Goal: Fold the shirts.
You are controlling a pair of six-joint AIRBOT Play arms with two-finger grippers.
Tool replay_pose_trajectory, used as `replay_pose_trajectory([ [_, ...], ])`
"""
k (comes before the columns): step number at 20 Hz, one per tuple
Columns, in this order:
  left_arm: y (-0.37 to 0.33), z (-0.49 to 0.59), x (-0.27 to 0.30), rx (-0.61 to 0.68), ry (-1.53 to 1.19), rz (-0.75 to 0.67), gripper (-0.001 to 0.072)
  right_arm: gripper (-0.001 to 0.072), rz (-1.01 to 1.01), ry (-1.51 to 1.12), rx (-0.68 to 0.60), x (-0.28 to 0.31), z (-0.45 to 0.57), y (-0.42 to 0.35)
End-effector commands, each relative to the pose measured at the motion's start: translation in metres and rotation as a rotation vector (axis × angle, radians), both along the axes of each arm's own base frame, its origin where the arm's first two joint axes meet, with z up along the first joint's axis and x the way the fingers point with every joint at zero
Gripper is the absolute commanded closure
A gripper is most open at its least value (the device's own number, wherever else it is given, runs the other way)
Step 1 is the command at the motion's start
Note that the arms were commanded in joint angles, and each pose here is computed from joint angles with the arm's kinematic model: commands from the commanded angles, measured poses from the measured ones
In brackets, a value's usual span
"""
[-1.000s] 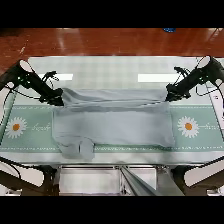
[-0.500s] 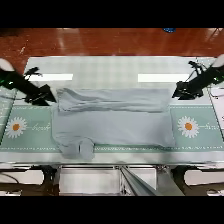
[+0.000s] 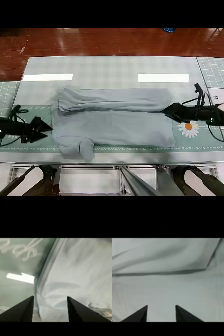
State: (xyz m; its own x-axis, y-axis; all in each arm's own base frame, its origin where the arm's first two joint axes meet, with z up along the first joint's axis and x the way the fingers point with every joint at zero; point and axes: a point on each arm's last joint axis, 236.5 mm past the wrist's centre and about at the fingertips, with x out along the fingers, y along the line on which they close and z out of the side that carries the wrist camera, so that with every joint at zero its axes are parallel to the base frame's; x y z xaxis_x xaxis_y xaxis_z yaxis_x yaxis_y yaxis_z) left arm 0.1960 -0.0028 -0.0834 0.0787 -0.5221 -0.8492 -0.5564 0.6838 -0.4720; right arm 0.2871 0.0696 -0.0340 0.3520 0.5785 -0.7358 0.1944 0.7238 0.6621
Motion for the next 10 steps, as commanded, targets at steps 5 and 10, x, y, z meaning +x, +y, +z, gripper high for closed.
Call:
replay_pose_trajectory([
  [5, -0.033, -0.018, -0.042, -0.037, 0.109, -0.065, 0.0198, 0.0304, -0.035, -0.062, 0.079, -0.009, 0.011, 0.019],
  [10, -0.062, -0.03, -0.043, -0.046, 0.096, -0.119, 0.0198, 0.0304, -0.122, -0.081, 0.104, 0.006, 0.016, 0.013],
])
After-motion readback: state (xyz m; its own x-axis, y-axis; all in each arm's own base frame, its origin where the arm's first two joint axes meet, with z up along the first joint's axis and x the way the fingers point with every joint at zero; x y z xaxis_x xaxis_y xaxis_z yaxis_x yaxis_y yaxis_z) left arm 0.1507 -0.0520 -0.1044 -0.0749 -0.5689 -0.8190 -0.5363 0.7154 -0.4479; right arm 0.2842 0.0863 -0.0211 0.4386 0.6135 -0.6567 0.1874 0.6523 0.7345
